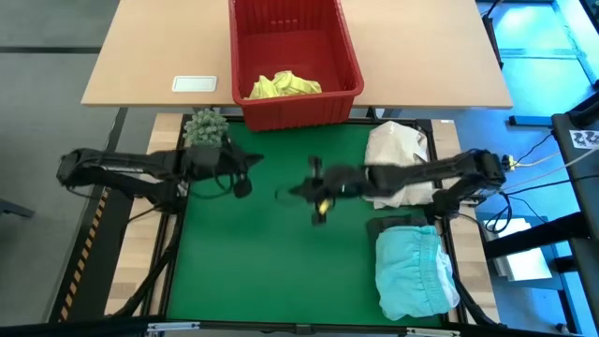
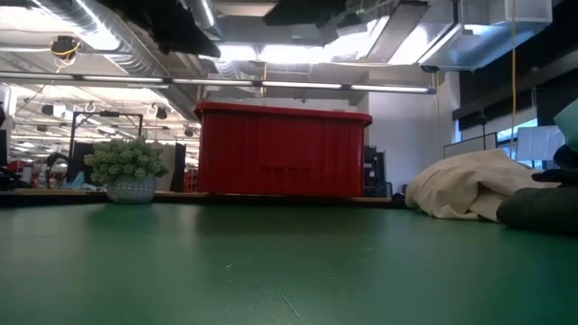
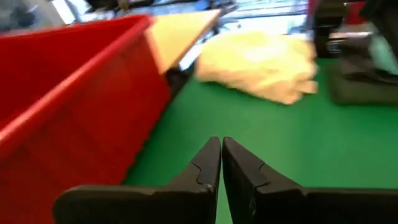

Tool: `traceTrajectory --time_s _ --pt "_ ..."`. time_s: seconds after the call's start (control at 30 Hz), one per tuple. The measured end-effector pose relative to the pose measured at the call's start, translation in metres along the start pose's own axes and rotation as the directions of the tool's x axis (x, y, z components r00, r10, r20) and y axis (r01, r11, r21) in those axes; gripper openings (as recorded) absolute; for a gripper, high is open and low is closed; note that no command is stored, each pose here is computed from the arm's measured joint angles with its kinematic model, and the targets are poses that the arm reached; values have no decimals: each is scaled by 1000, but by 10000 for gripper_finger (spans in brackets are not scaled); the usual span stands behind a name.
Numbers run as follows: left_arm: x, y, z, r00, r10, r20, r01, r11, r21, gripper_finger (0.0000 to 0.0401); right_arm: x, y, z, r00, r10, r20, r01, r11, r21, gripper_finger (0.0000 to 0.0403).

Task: Fold Laundry from Bin
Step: Fold the yellow shirt

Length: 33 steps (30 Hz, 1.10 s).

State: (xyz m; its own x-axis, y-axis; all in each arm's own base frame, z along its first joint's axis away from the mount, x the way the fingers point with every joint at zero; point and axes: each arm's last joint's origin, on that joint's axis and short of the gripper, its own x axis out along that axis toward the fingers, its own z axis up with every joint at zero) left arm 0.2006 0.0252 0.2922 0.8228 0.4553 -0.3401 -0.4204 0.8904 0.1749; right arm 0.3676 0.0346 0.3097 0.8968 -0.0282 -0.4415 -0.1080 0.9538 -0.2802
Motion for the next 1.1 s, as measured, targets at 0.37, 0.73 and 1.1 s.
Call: traceTrajectory --time_s 0.37,0.73,1.1 --pt "27 40 -11 993 -90 -82 84 994 -66 13 -6 -78 -19 991 98 90 -111 981 162 1" --pt "42 34 -19 986 -77 -149 77 997 -4 13 -28 -77 -43 999 2 51 -11 982 188 1" --pt "51 84 -29 980 70 -184 -58 996 68 18 -35 -74 -59 990 -88 107 66 980 188 1"
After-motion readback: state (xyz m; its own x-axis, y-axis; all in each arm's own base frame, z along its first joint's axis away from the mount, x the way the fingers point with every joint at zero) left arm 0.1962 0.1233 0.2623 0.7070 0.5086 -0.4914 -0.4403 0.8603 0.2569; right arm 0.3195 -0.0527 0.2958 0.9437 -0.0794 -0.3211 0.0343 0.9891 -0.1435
